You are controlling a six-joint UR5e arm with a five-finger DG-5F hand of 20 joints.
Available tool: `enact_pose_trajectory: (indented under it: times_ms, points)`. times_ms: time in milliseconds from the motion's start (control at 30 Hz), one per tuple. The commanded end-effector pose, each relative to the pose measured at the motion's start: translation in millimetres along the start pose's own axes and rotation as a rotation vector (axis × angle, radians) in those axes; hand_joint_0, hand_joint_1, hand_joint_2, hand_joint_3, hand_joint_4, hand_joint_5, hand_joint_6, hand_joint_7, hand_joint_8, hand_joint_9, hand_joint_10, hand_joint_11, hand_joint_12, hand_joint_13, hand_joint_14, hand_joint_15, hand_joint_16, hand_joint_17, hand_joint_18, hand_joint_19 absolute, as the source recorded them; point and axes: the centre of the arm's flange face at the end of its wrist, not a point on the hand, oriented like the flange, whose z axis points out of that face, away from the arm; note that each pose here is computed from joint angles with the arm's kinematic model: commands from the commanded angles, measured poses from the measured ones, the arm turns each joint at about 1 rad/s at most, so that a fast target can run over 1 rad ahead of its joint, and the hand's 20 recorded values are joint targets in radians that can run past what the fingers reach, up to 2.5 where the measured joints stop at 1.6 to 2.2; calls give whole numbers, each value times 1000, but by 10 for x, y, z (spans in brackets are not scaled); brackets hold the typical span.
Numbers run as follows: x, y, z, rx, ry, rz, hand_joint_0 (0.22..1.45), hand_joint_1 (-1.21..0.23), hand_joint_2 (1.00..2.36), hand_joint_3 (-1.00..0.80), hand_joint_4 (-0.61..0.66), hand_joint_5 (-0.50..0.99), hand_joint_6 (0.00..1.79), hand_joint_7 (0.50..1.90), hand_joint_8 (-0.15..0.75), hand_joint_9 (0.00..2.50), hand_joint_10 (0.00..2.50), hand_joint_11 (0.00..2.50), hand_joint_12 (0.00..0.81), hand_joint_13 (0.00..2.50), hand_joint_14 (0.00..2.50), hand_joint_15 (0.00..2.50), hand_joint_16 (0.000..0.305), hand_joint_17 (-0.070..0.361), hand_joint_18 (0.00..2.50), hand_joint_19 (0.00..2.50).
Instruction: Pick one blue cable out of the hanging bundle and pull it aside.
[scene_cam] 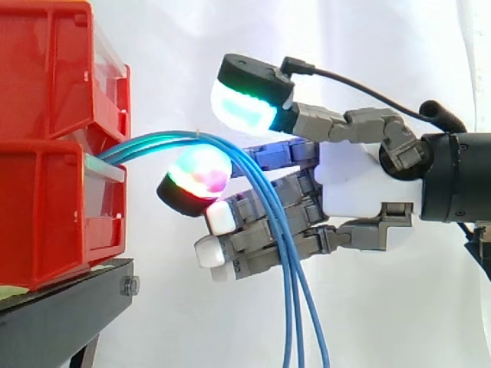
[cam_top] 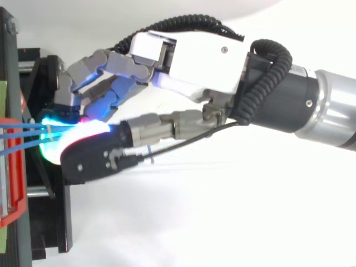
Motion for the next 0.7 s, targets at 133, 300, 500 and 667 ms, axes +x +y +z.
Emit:
enact_pose_trajectory:
  times_ms: [133,300,500,667]
  points:
    - [-45,37,14,5,-5,-8,584,-556,1013,-137,104,-108,933,933,323,1036,16,551,331,824,17,403,43,97,590,270]
    - [-71,61,22,11,-5,-10,572,-763,1199,-14,-39,-96,950,993,354,1097,15,587,355,882,14,392,49,111,677,222]
    - [-83,76,33,13,-6,-17,581,-786,1219,-23,-84,-102,963,956,339,1075,15,599,347,875,14,403,48,109,675,234]
    - [-102,87,34,13,0,-19,651,-793,1000,25,-114,-111,964,997,314,1030,17,591,328,839,15,412,45,101,641,260]
